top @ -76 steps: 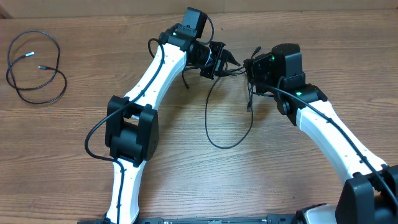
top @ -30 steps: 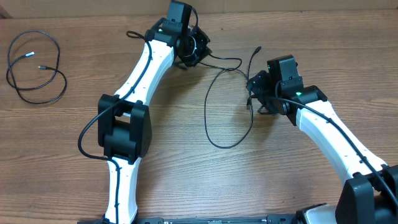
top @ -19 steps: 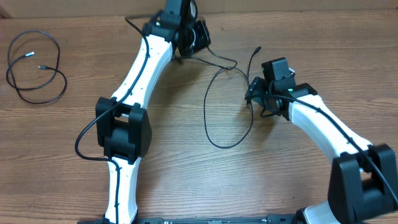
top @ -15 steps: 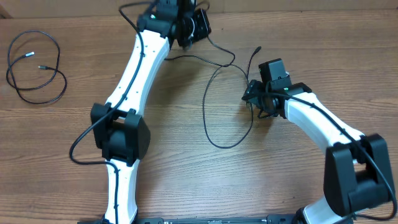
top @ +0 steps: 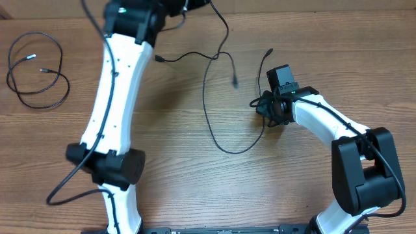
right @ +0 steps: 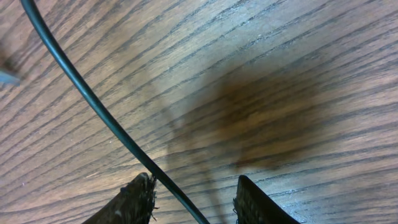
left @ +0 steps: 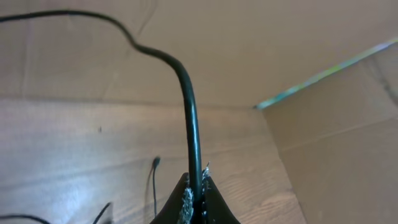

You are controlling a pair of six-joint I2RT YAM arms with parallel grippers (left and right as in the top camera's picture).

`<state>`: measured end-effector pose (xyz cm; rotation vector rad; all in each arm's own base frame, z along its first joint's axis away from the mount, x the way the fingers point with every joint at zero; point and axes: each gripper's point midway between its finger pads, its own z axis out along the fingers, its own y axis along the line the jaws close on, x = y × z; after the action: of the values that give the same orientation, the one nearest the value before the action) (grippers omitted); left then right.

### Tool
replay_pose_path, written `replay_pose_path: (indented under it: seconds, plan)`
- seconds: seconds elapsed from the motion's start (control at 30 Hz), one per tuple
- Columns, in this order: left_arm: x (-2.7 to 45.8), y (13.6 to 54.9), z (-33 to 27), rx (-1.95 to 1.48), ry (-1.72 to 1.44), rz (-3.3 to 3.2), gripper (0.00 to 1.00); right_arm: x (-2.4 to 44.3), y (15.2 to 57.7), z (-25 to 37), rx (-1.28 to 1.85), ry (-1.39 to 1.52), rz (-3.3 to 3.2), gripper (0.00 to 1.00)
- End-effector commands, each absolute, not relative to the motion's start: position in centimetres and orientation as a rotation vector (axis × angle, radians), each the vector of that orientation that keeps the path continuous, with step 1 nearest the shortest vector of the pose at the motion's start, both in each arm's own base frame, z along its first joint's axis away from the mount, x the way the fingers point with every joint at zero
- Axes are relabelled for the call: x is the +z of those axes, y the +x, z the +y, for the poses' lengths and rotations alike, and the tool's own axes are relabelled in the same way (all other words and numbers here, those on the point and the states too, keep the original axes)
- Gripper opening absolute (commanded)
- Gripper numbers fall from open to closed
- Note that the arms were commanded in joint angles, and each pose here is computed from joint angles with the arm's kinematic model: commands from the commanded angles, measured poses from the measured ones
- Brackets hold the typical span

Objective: Untangle cables
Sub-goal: 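Pull the held black cable far left with the left gripper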

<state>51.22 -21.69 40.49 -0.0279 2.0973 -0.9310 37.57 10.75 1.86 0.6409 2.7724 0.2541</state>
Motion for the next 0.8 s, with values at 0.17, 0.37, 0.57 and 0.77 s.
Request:
replay_pose_path:
  seconds: [0.17, 0.37, 0.57, 0.77]
  plan:
    - [49.4, 47.8, -16.6, -0.809, 0.015, 1.880, 0.04, 0.6, 36.4, 10.4, 0.199, 0.641, 2.822, 0.41]
    - [50.5, 47.0, -15.1, -0.791, -0.006, 1.860, 0.04, 3.7, 35.3, 17.5, 0.763, 0.030, 2.884, 0.54]
    - [50.8, 46.9, -15.1, -0.819, -0.042, 1.855, 0.04, 9.7, 35.9, 22.1, 1.160, -0.301, 2.675, 0.85]
    - [54.2, 46.3, -14.4, -0.852, -0.046, 1.743, 0.04, 9.4, 36.4, 22.4, 1.088, -0.322, 2.667, 0.95]
